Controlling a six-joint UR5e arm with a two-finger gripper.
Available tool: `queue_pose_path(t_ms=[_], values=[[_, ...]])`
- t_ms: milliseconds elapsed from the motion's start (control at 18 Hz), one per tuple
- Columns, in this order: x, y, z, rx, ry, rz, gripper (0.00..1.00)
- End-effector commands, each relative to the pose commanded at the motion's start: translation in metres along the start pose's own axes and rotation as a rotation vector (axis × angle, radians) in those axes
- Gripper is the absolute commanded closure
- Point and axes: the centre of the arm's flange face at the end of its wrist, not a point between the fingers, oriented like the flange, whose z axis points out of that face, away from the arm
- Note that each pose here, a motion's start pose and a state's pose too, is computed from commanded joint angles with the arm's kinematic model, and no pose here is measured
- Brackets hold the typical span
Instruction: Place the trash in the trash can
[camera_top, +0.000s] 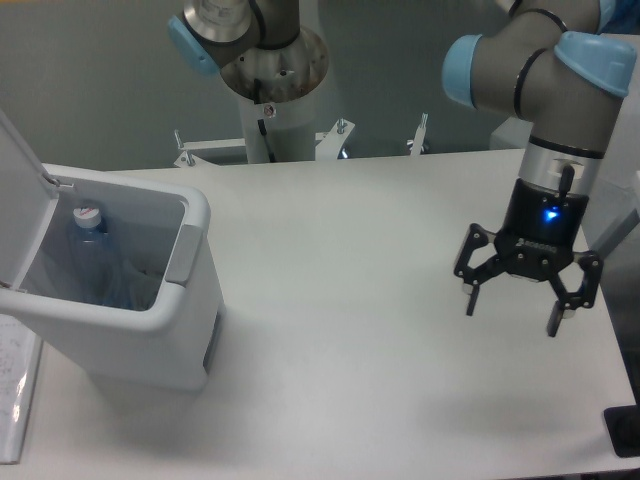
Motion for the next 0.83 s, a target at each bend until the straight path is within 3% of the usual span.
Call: queue_pose_path(t_ms=[167,500,833], values=[[-0.004,0.016,-0.002,-0.187,-0.058,0.041,0.0],[0.006,0.019,0.008,-0.367,-0.062,0.061,0.0],[0.011,0.015,0.016,-0.424,-0.025,0.112,0.0]])
